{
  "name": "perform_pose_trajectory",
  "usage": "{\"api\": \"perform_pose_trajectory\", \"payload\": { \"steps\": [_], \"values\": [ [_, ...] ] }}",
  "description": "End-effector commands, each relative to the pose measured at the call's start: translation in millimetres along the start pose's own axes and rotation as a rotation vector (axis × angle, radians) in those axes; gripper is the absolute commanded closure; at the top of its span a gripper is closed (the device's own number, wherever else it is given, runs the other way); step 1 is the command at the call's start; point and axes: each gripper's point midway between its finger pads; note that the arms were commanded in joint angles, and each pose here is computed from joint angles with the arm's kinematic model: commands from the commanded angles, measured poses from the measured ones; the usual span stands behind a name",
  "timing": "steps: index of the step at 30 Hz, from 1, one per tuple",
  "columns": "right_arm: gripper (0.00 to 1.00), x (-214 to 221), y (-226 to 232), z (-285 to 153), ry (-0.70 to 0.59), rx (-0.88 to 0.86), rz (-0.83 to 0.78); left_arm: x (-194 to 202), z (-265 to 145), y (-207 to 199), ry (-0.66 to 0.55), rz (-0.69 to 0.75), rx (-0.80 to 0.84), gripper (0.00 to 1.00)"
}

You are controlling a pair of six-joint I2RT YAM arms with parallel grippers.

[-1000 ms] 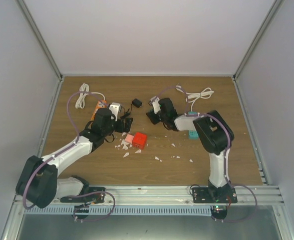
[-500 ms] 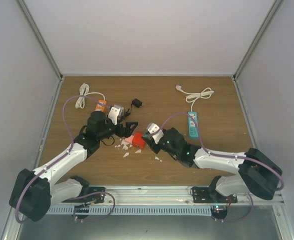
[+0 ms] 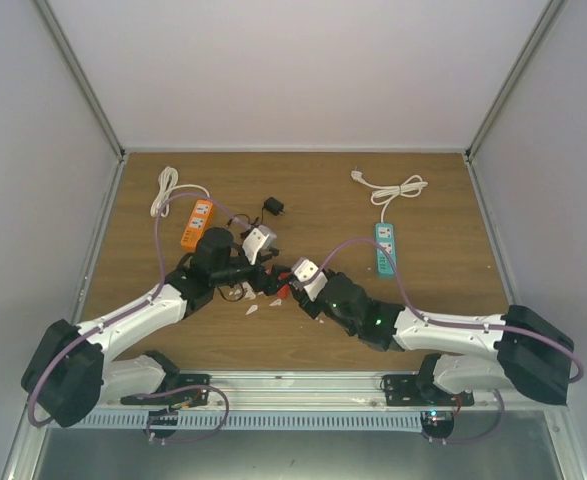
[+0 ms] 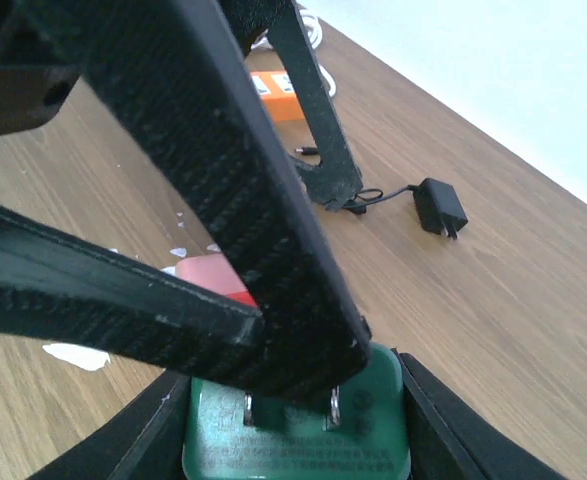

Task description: Insert the plug

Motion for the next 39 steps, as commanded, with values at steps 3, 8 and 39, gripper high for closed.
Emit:
{"api": "perform_pose_trajectory", "payload": {
  "steps": [3,8,39],
  "values": [
    [0.76,-9,-1,0,-0.013,0.048,-0.01,-20,-3,-5,-0.051,0.071,-0.002,0.07],
    [0.76,-11,1,-2,-0.02,0.036,-0.012,-19,-1,-11,-0.047,0.083,0.03,0.06],
    [0.76,-12,-1,-8,-0.016,0.051,0.002,-10,21,-14,0.027,0.113,0.01,0.07]
  ]
}}
Point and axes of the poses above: each gripper's point midway between its finger pads, its own z axis out along the fingers, its own y axis along the line the jaws close on, x = y × z, and after that the axes turned 12 degrees about z, right-handed
